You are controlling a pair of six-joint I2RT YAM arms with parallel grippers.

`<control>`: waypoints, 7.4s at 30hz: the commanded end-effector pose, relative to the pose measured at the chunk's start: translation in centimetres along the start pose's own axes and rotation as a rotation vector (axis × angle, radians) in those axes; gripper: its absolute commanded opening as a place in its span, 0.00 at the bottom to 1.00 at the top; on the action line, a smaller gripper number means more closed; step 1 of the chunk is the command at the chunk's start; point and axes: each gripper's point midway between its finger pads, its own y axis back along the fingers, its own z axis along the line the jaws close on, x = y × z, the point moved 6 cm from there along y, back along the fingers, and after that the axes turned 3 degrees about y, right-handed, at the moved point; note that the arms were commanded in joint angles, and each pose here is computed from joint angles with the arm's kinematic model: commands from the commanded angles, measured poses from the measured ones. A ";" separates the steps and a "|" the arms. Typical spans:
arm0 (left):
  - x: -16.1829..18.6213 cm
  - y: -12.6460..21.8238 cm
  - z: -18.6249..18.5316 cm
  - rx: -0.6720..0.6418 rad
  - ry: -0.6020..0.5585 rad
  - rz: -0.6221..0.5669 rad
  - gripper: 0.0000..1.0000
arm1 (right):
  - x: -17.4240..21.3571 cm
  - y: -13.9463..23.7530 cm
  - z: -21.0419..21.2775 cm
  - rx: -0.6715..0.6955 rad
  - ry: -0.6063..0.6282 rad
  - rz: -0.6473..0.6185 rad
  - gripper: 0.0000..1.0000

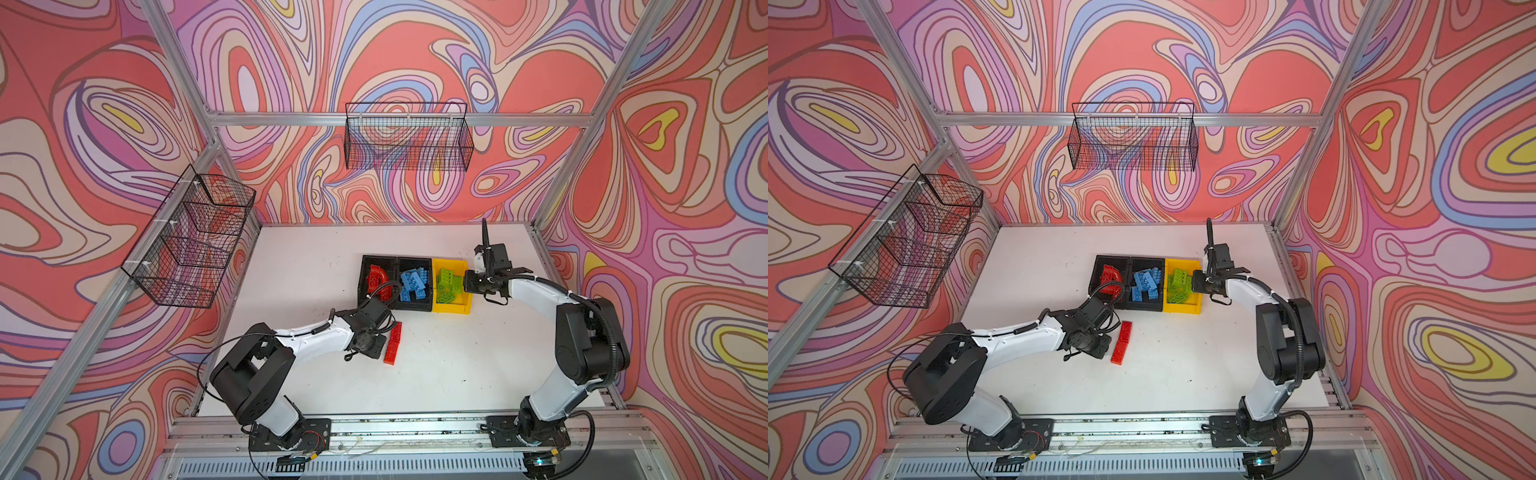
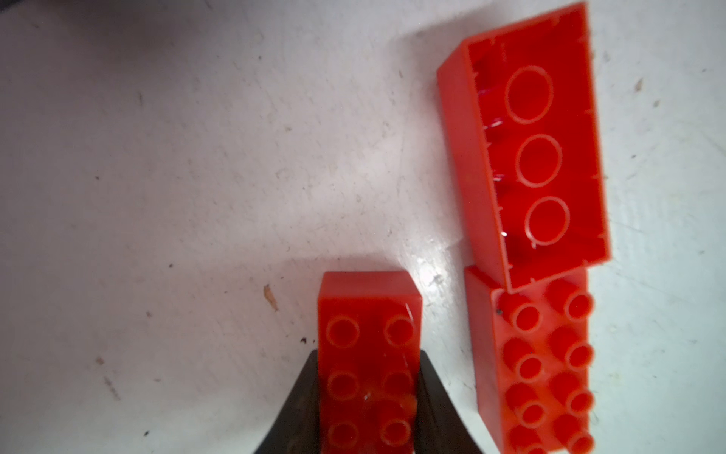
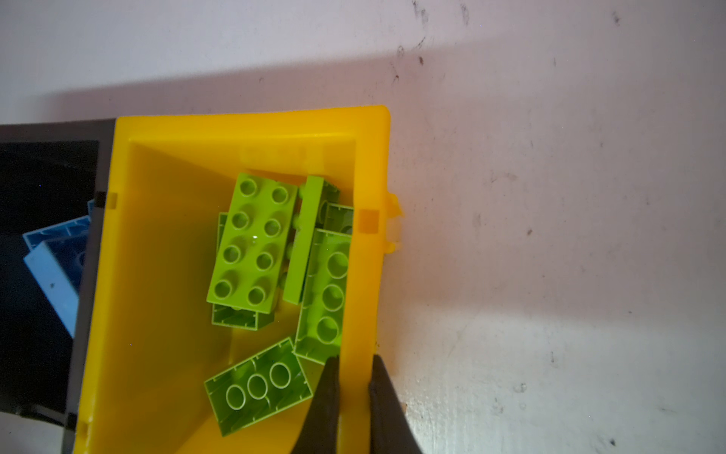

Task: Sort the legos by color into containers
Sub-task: 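Lower the left gripper and close it on another red brick, then carry the red brick into the red black compartment and release, then move the left gripper down and grasp the joined red bricks, then carry the joined red bricks into the red compartment and release, then move the left gripper down and grasp the last red brick, then carry the last red brick into the red compartment and release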

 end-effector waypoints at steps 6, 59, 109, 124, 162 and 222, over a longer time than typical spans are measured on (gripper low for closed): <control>-3.9 5.1 0.7 -0.038 -0.013 -0.143 0.24 | 0.1 0.6 0.3 -0.007 0.008 0.004 0.02; -4.1 5.6 -2.4 0.073 0.142 -0.116 0.57 | 0.2 0.5 0.2 -0.012 -0.006 0.006 0.02; -10.1 8.9 2.0 -0.157 0.017 -0.225 0.28 | 0.0 0.4 0.3 -0.014 -0.004 0.014 0.02; -20.5 5.2 3.2 -0.088 0.109 -0.352 0.49 | -1.2 1.1 0.6 -0.015 -0.001 -0.019 0.02; -7.6 -0.3 -5.7 0.129 0.046 -0.116 0.59 | -0.4 0.9 0.4 -0.006 0.000 -0.004 0.02; -26.3 2.8 4.9 -0.037 0.145 -0.427 0.71 | -0.7 1.5 0.4 0.004 -0.015 -0.015 0.02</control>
